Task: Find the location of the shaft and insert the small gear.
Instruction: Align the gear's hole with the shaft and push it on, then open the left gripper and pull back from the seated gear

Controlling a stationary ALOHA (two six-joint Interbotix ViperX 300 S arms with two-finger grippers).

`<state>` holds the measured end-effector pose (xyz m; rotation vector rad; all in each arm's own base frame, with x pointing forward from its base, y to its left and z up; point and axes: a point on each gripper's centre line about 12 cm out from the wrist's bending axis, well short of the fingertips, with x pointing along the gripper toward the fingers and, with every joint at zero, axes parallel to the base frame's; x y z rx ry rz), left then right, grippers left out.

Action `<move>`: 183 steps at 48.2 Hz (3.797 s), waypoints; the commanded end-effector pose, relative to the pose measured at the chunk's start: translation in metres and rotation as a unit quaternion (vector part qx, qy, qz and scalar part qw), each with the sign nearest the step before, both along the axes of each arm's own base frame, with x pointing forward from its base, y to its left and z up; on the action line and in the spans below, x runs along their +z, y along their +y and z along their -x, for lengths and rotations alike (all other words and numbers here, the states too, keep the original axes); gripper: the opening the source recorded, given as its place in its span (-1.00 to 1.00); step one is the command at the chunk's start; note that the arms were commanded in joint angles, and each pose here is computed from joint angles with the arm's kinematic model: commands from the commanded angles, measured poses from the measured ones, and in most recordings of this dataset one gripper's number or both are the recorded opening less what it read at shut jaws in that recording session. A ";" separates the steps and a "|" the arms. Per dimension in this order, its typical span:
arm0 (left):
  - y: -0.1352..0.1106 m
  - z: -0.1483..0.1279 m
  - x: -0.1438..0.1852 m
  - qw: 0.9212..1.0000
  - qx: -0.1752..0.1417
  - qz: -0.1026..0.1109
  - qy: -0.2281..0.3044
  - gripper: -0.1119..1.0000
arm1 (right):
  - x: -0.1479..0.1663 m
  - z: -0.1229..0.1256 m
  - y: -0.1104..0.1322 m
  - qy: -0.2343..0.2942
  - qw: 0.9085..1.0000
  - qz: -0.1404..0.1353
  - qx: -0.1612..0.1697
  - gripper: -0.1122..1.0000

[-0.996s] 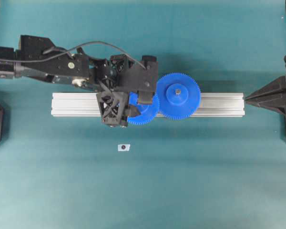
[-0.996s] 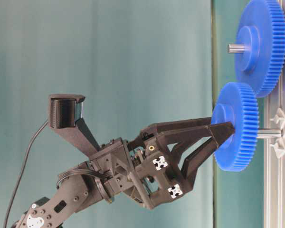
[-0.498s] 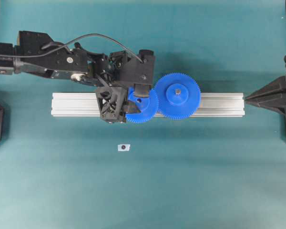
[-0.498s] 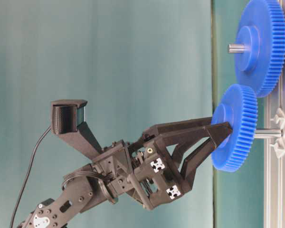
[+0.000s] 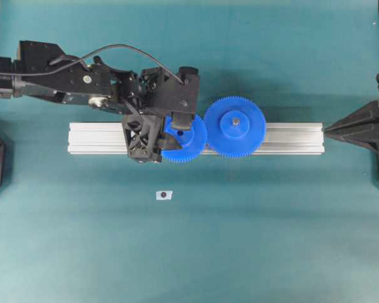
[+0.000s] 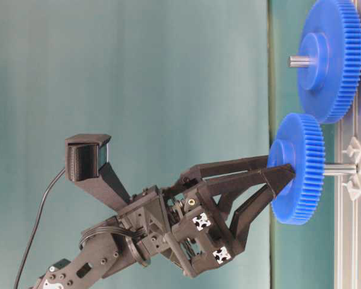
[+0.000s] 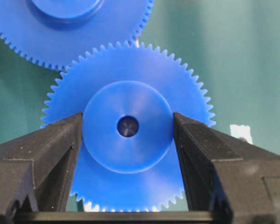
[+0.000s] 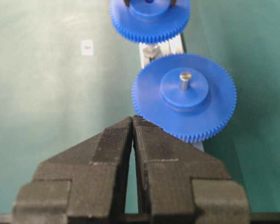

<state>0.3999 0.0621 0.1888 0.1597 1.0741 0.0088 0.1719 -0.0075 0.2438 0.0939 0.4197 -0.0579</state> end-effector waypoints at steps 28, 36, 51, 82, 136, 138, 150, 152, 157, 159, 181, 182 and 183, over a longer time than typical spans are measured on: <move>0.012 0.005 -0.004 1.000 0.011 -0.004 0.001 0.36 | 0.003 -0.002 -0.001 -0.009 1.000 -0.004 -0.004 -0.59; 0.012 0.004 -0.003 1.000 0.012 -0.004 -0.002 0.36 | 0.003 -0.002 -0.001 -0.009 1.000 -0.004 -0.004 -0.59; 0.012 0.002 -0.001 1.000 0.011 -0.005 -0.009 0.39 | 0.004 -0.002 -0.001 -0.010 1.000 -0.004 -0.004 -0.59; 0.006 -0.002 0.013 0.999 0.021 0.001 -0.042 0.57 | 0.005 -0.001 -0.001 -0.014 1.000 -0.004 -0.005 -0.59; -0.016 -0.017 0.065 0.986 0.050 0.036 -0.158 0.78 | 0.007 0.000 -0.001 -0.019 0.999 -0.024 -0.015 -0.59; -0.016 -0.017 0.074 0.983 0.050 0.036 -0.172 0.78 | 0.007 0.000 -0.001 -0.019 0.999 -0.024 -0.015 -0.59; -0.014 -0.002 0.089 0.980 0.043 0.026 -0.194 0.26 | 0.009 -0.001 -0.001 -0.029 0.999 -0.023 -0.015 -0.59; -0.015 -0.001 0.084 0.980 0.042 0.025 -0.192 0.08 | 0.009 -0.001 -0.002 -0.033 0.999 -0.023 -0.015 -0.59; -0.017 -0.005 0.074 0.976 0.046 0.034 -0.209 -0.40 | 0.008 -0.001 -0.002 -0.036 0.999 -0.023 -0.015 -0.59; -0.020 -0.009 0.070 0.974 0.047 0.039 -0.219 -0.56 | 0.008 -0.001 -0.002 -0.036 0.999 -0.023 -0.015 -0.59; -0.029 -0.011 0.010 0.974 0.093 0.089 -0.186 -0.80 | 0.005 0.000 -0.001 -0.034 0.999 -0.024 -0.015 -0.59; -0.029 -0.011 0.010 0.974 0.093 0.089 -0.186 -0.80 | 0.005 0.000 -0.001 -0.033 0.999 -0.024 -0.015 -0.59; -0.029 -0.011 0.010 0.974 0.093 0.089 -0.186 -0.79 | 0.005 0.000 -0.001 -0.033 0.999 -0.025 -0.015 -0.59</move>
